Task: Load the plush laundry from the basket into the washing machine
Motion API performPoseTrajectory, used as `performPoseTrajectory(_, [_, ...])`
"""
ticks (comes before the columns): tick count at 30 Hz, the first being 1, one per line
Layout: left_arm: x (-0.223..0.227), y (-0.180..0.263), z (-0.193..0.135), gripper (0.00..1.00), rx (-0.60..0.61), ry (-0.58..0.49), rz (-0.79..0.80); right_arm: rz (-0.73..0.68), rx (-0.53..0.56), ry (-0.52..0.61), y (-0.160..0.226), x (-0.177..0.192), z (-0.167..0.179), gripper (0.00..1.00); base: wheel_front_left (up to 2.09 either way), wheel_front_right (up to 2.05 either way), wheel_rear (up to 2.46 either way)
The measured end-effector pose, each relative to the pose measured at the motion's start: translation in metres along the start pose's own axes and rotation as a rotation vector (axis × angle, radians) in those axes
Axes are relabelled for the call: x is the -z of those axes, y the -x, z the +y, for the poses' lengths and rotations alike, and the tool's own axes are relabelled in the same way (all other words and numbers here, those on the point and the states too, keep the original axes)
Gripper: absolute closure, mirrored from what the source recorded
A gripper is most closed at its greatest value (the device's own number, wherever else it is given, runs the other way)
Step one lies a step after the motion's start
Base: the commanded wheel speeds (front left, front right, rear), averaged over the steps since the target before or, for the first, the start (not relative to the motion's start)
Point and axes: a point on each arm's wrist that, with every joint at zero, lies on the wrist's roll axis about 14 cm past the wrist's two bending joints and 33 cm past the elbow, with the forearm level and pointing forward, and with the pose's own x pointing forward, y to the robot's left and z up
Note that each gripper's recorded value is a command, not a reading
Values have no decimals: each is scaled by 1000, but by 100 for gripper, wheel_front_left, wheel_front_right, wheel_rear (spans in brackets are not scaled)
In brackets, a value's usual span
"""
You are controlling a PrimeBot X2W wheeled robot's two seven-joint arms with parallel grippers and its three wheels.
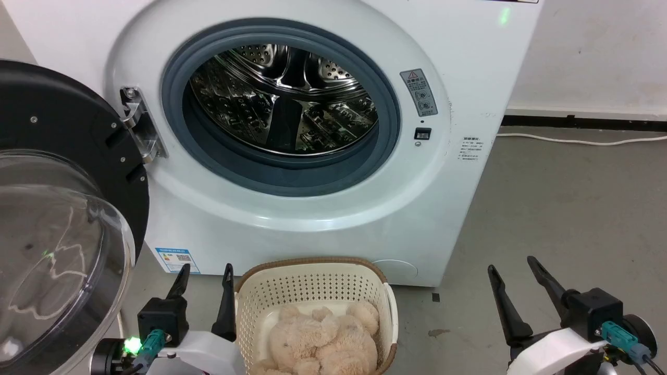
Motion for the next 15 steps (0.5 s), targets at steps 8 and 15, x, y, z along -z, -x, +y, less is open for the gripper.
performPoseTrajectory(8, [15,-7,-11,0,33,26,37,-14,12,-29,-1,1,-4,0,0,0,0])
performPoseTrajectory(15, [25,-20,-22,0,65,45,59,-14,36,-51,-2,4,-11,0,0,0,0])
